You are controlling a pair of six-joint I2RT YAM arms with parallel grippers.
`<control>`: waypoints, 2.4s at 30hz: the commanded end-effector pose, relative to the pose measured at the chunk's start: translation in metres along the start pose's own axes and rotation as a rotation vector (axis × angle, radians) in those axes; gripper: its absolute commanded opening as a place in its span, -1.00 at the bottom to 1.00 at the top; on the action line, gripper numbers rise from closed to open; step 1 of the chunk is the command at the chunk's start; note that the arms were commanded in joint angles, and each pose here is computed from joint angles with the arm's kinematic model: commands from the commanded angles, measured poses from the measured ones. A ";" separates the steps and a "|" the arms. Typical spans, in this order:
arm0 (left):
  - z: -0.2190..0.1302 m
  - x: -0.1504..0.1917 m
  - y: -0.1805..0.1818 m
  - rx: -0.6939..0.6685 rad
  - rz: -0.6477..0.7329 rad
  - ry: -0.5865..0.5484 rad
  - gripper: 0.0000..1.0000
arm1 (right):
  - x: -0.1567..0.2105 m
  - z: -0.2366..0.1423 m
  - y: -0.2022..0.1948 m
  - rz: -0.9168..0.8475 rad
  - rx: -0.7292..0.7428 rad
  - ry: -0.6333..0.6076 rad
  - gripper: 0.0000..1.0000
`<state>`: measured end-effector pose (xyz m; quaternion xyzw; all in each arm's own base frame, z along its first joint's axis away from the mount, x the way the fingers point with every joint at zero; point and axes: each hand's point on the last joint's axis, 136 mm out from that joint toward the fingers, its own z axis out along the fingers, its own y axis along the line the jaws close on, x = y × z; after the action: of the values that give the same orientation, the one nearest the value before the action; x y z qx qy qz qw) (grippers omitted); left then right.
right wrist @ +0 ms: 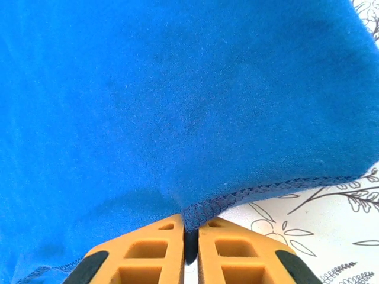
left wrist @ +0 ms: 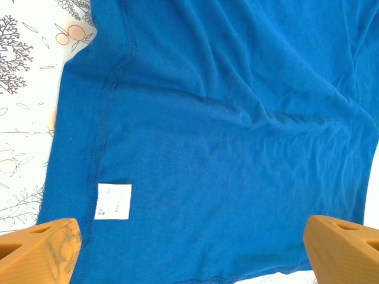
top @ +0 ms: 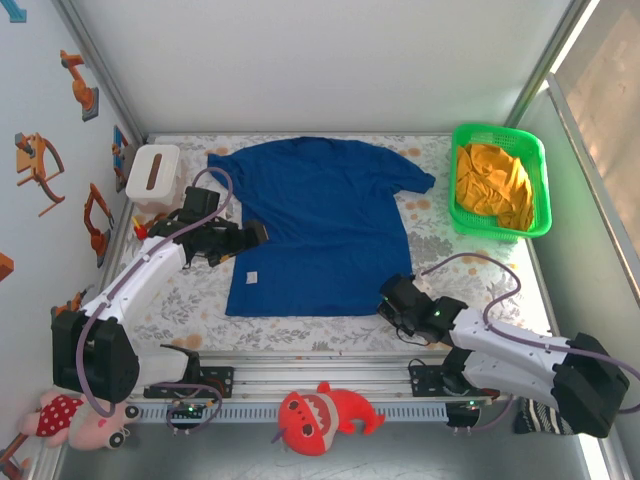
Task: Fold the inside-out t-shirt
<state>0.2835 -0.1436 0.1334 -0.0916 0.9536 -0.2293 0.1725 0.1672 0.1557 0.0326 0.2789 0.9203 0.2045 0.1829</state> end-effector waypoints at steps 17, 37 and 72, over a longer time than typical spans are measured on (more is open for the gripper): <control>0.009 0.006 0.001 -0.001 0.001 0.025 0.93 | -0.014 -0.012 0.001 -0.012 0.012 -0.062 -0.48; 0.013 0.008 0.000 -0.001 0.003 0.034 0.93 | -0.015 -0.010 0.000 -0.016 0.024 -0.039 -0.57; 0.019 0.012 -0.002 0.000 0.003 0.043 0.93 | -0.024 -0.005 -0.001 0.001 0.028 -0.042 -0.47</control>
<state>0.2833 -0.1539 0.1192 -0.0820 0.9568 -0.2288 0.1598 0.1749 0.1370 0.0295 0.2856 0.9242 0.1748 0.1836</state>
